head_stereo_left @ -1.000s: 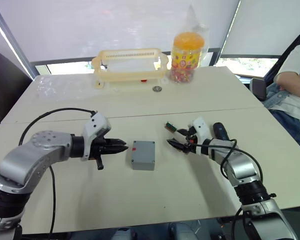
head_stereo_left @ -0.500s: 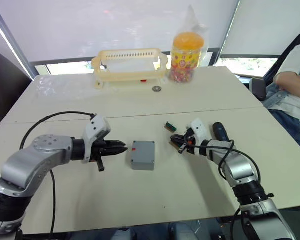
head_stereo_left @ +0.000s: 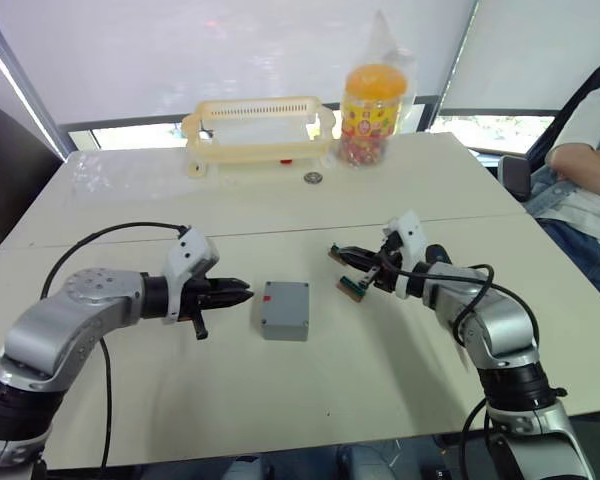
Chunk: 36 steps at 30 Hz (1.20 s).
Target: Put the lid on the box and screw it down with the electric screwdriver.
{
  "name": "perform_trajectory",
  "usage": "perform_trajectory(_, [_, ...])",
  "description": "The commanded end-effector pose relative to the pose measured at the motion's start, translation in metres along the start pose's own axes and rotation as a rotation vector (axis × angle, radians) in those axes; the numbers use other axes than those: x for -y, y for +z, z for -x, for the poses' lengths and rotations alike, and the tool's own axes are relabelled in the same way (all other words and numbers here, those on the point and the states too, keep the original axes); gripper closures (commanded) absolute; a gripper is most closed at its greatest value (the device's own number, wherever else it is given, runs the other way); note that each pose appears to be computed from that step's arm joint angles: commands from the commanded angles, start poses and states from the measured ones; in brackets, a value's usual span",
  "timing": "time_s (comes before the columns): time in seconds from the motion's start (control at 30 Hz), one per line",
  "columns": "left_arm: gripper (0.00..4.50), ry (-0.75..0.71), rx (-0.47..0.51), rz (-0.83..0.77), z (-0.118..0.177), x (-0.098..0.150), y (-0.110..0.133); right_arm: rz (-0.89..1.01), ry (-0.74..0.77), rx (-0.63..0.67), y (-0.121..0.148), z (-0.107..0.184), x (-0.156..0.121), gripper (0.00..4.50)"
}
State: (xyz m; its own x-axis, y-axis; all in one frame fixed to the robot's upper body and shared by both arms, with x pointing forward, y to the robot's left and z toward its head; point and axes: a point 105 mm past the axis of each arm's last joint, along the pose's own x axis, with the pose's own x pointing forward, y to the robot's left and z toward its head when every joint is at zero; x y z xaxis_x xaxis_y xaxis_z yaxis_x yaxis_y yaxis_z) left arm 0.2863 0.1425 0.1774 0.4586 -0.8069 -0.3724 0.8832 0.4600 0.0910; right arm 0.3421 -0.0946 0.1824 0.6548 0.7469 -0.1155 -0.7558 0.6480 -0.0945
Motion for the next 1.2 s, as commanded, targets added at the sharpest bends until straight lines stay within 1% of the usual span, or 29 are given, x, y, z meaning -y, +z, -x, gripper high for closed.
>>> perform_trajectory(0.03, [3.8,-0.008,0.005,-0.05,0.002,0.0,0.007,0.026,0.106,0.077,0.023,-0.008,-0.032,4.43])
perform_trajectory(0.17, [3.8,-0.014,-0.011,-0.059,0.005,0.001,0.005,0.037,0.139,0.057,0.014,-0.015,-0.044,4.43])
perform_trajectory(0.33, [3.8,-0.018,-0.01,-0.064,0.007,0.005,0.006,0.061,0.158,0.028,0.001,-0.021,-0.049,4.43])
perform_trajectory(0.57, [3.8,-0.01,-0.003,-0.047,0.009,0.007,0.007,0.078,0.151,-0.01,-0.013,-0.019,-0.045,4.43])
perform_trajectory(1.2, [3.8,0.0,0.002,-0.039,0.007,0.004,0.006,0.073,0.132,-0.043,-0.032,-0.023,-0.039,4.43])
